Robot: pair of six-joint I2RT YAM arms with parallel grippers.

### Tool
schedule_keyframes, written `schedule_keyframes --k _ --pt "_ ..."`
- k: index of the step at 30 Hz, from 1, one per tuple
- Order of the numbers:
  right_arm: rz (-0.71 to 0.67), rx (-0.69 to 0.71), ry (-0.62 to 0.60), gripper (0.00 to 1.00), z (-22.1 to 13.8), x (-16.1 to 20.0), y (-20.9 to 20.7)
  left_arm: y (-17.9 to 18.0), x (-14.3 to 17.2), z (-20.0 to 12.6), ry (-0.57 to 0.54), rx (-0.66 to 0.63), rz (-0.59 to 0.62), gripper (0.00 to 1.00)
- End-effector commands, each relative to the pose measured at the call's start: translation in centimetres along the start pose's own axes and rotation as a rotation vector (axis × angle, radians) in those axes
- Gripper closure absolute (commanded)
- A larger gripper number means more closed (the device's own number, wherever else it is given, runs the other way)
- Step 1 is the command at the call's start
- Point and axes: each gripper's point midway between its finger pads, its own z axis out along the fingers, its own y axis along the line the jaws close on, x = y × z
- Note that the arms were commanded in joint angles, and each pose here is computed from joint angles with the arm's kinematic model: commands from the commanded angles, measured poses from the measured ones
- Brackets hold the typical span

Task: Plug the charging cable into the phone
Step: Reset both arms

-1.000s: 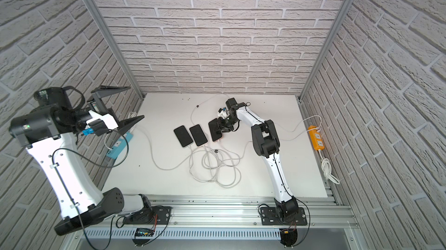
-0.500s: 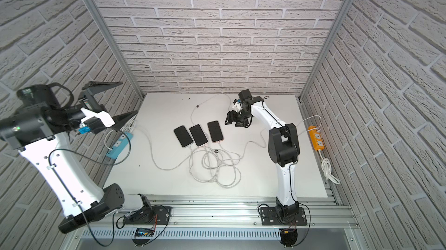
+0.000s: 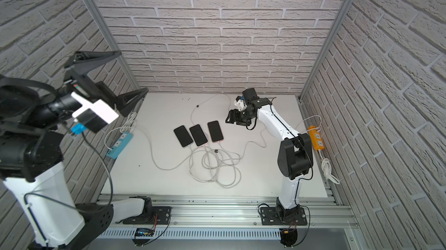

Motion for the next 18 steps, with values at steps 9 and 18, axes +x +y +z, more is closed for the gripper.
schedule_keyframes --k 9,18 --pt "-0.029 0.092 -0.095 0.22 -0.5 0.7 -1.2 -18.8 25.9 -10.2 0.727 -0.886 -0.989 0.01" --pt "-0.021 0.260 -0.231 0.15 -1.8 2.6 -5.3 -33.5 33.0 -16.3 0.979 -0.784 -1.118 0.02"
